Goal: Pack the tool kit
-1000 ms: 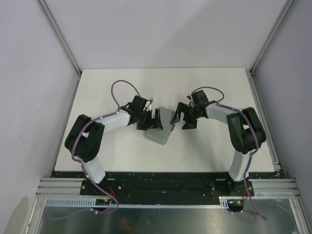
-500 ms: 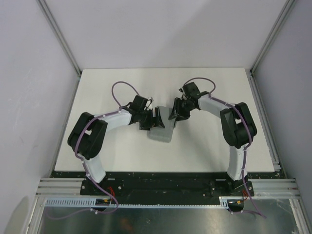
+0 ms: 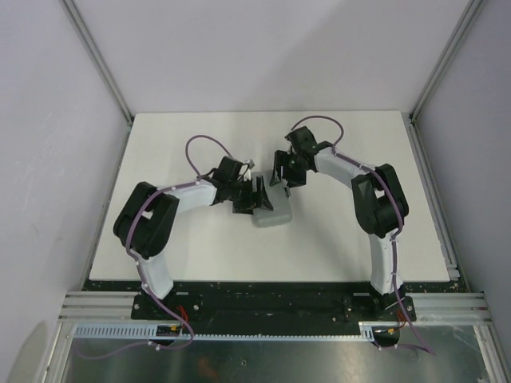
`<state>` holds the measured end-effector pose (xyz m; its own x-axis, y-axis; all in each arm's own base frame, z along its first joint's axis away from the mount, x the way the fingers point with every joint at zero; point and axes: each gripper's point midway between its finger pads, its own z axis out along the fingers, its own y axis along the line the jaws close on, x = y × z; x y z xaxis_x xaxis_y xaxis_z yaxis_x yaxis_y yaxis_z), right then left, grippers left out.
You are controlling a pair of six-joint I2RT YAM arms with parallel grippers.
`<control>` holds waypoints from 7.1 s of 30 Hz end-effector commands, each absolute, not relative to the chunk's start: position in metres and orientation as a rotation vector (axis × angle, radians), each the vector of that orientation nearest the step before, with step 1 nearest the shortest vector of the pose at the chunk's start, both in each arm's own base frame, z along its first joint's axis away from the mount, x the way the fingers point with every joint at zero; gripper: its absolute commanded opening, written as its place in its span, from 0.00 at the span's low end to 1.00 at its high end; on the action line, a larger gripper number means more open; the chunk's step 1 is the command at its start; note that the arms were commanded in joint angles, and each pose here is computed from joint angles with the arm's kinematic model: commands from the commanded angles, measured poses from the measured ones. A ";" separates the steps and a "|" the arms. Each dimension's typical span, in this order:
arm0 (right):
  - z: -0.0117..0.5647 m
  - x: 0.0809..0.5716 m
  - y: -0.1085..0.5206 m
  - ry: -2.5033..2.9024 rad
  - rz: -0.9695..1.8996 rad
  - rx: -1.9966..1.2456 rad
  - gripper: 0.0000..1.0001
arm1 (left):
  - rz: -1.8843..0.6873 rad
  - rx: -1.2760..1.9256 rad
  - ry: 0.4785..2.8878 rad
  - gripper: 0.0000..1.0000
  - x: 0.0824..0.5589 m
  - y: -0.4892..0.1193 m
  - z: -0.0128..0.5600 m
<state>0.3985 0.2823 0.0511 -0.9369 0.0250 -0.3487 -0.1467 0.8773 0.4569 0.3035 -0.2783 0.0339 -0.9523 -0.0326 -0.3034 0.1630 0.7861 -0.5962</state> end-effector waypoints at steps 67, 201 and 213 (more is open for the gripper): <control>0.005 0.334 0.240 2.773 0.165 -0.546 0.49 | -0.579 -0.058 3.013 0.44 0.253 -0.242 -0.060; 0.146 0.392 0.217 2.397 0.362 -0.051 0.74 | -0.498 -0.112 2.655 0.98 0.371 -0.212 0.049; 0.223 0.353 0.058 2.210 -0.001 0.385 0.99 | -0.398 -0.086 2.242 0.99 0.321 -0.148 0.189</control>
